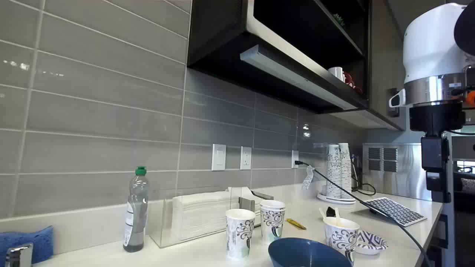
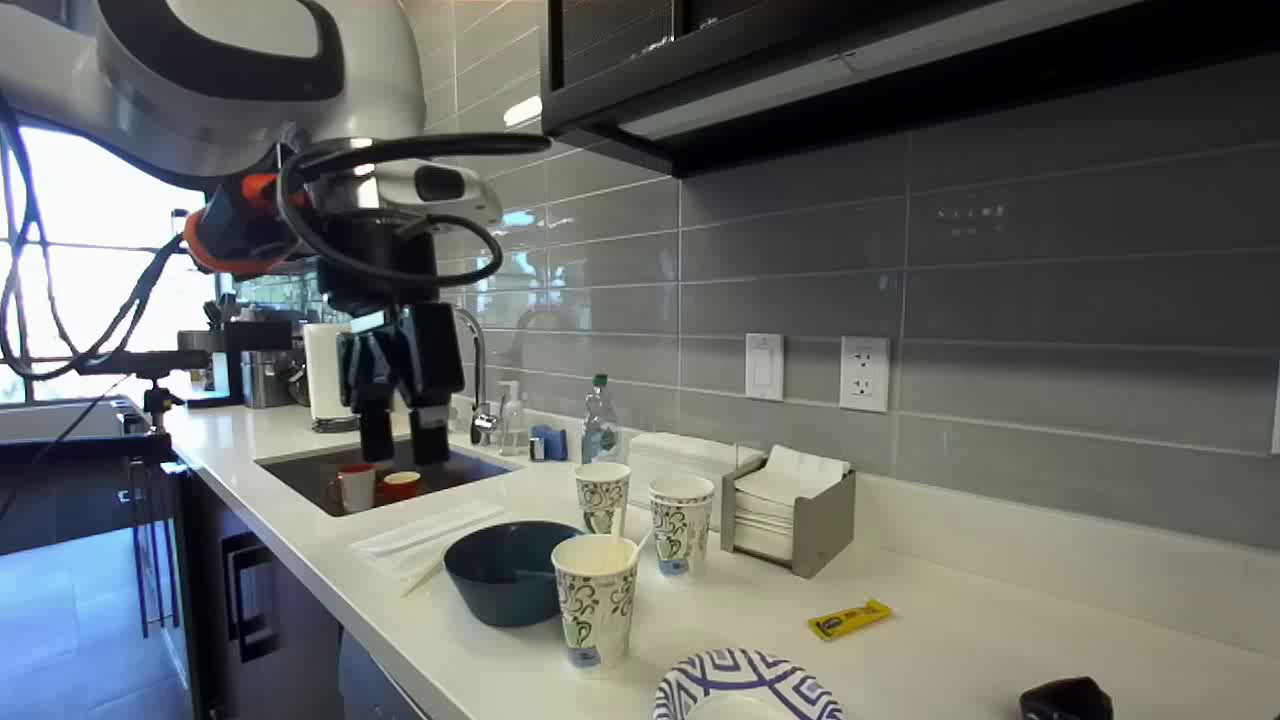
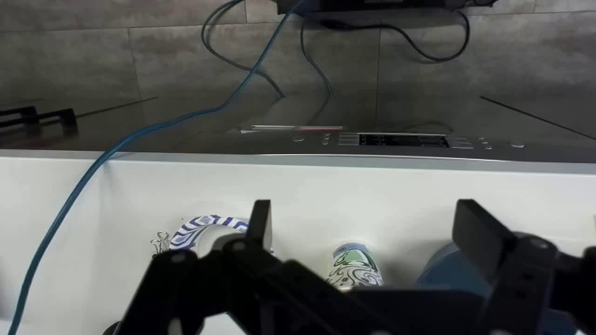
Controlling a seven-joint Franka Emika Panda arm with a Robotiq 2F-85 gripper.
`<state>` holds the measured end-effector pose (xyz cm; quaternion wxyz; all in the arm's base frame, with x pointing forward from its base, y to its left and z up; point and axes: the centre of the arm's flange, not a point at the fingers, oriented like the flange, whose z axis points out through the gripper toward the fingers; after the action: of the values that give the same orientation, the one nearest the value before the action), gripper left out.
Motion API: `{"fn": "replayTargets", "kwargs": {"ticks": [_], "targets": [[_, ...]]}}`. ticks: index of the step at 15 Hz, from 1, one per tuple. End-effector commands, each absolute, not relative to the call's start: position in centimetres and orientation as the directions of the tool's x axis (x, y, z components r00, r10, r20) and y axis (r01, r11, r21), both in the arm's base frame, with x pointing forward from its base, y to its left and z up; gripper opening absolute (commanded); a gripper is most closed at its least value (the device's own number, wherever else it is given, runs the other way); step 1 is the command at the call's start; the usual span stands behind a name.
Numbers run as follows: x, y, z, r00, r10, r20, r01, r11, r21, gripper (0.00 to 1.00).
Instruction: Pour the beans in the blue bowl into the coffee cup
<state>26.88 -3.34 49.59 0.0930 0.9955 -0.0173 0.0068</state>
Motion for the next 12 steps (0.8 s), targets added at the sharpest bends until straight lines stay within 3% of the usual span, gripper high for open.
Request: {"fn": "replayTargets", "kwargs": {"ticks": [1,12], "targets": [[26.9,-3.3,49.6,0.999,-0.033,0.017,-0.036,-0.982,0.185,1.0],[27.6,-2.2,48.2,0.999,-0.023,0.022,-0.026,-0.991,0.132,1.0]]}}
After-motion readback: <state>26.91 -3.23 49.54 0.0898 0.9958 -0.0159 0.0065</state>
